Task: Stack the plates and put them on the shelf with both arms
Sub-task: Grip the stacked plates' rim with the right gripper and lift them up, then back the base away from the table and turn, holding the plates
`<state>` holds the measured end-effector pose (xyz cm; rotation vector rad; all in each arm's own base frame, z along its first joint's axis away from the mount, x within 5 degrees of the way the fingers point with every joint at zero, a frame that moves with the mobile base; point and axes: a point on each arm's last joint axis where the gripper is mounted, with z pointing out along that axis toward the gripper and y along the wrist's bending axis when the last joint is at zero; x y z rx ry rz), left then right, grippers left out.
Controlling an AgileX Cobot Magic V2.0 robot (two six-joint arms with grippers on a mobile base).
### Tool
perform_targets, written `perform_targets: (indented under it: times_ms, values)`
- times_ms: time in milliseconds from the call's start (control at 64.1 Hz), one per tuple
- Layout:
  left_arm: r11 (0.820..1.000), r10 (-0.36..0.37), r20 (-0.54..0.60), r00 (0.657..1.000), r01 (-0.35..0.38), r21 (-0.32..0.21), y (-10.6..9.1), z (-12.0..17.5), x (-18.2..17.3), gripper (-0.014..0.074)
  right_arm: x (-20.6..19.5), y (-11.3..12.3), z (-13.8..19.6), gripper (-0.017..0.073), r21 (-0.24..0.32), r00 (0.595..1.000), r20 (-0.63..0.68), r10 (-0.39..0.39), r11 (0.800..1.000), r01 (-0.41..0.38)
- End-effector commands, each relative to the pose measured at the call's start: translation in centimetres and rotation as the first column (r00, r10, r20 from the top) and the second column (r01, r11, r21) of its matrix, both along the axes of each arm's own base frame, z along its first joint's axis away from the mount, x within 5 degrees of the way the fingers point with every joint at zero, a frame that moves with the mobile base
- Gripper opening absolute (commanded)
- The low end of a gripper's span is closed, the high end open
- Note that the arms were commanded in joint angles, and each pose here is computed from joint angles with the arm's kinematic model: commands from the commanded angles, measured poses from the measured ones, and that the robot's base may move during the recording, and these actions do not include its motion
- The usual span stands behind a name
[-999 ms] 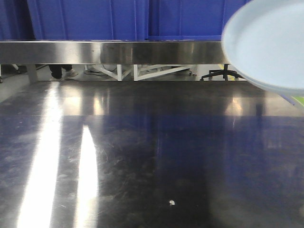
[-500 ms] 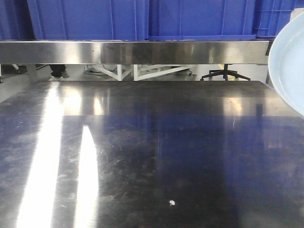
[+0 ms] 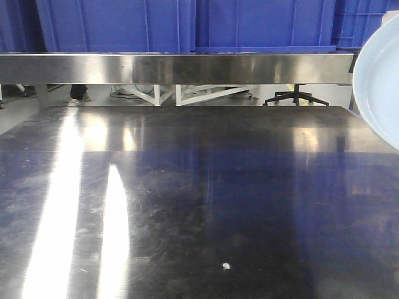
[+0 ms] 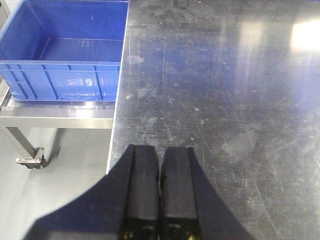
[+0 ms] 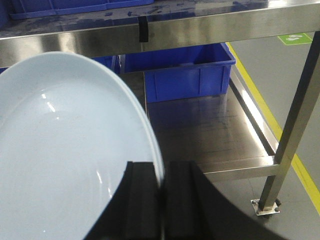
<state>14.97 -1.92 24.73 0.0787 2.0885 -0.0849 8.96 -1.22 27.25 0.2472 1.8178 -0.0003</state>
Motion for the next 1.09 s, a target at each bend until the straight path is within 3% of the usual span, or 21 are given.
perform_targets:
  times_ms: [0, 1077]
  values:
    - [1.0, -0.007, 0.108, 0.994, 0.01, -0.023, -0.16, 1.63, 0.52, 0.0082, 0.17, -0.02, 1.97, 0.0048, -0.024, 0.991, 0.134, 0.003, 1.0, 0.0]
    - [1.0, -0.007, 0.108, 0.994, 0.01, -0.023, -0.16, 1.63, 0.52, 0.0082, 0.17, -0.02, 1.97, 0.0048, -0.024, 0.991, 0.134, 0.003, 1.0, 0.0]
